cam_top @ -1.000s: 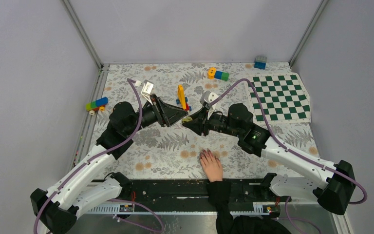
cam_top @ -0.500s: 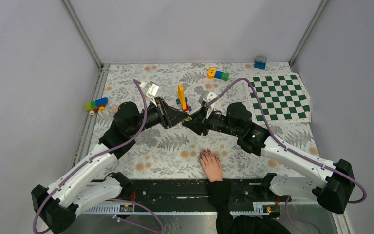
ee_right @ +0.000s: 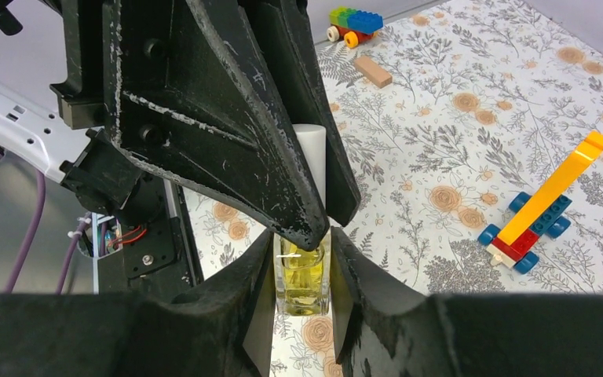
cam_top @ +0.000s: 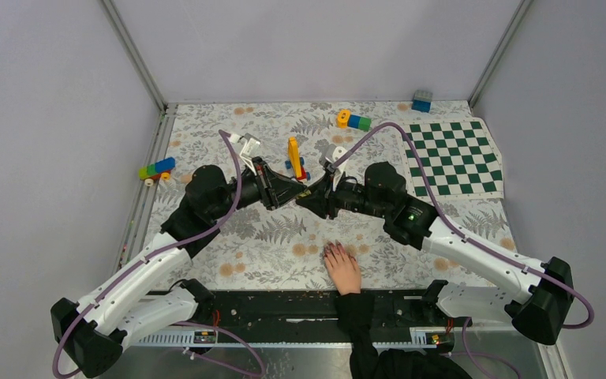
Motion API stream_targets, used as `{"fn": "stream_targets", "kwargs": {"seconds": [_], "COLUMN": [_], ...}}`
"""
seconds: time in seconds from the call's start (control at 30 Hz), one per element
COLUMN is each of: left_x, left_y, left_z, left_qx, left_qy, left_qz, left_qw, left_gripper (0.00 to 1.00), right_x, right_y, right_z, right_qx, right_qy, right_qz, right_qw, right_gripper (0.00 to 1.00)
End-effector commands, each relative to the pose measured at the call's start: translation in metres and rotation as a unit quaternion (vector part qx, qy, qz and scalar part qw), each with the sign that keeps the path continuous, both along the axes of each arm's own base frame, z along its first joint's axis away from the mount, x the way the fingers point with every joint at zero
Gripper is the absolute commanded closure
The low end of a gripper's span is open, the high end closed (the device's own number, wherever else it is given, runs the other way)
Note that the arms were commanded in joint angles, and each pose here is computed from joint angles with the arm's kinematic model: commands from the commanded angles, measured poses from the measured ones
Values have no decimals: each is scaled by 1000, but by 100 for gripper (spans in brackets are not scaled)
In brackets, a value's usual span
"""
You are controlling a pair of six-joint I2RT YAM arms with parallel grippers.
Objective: Paint the nails
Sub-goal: Screw the nail polish bottle.
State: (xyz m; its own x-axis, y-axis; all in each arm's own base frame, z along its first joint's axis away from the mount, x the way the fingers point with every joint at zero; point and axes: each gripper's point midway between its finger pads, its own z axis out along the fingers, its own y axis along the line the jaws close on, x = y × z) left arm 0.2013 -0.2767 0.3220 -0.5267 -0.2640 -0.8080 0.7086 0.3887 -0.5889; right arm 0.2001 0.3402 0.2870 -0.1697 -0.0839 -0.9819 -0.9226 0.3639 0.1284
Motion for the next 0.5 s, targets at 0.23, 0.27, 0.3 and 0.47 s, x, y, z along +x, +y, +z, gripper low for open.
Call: {"fn": "stream_targets", "kwargs": {"seconds": [0.23, 0.27, 0.3, 0.47], "left_x": [-32, -35, -38, -56], "left_y": [-16, -17, -17, -19], "left_z": [21, 21, 21, 27], "left_qx": [-13, -14, -15, -30], "left_qy": [-57, -59, -61, -82], "left_qz": [-109, -119, -128, -180], "left_qw": [992, 991, 990, 980], "left_gripper": [100, 100, 100, 100], "right_x": [-29, -31, -33, -52], "right_y": [7, 5, 4, -3], "right_z": [48, 52, 56, 71], "right_qx": [51, 62, 71, 101], "right_qy": [14, 21, 27, 40], "right_qz": [96, 106, 115, 185], "right_qw": [994, 992, 990, 977], "right_gripper": [100, 100, 100, 100]}}
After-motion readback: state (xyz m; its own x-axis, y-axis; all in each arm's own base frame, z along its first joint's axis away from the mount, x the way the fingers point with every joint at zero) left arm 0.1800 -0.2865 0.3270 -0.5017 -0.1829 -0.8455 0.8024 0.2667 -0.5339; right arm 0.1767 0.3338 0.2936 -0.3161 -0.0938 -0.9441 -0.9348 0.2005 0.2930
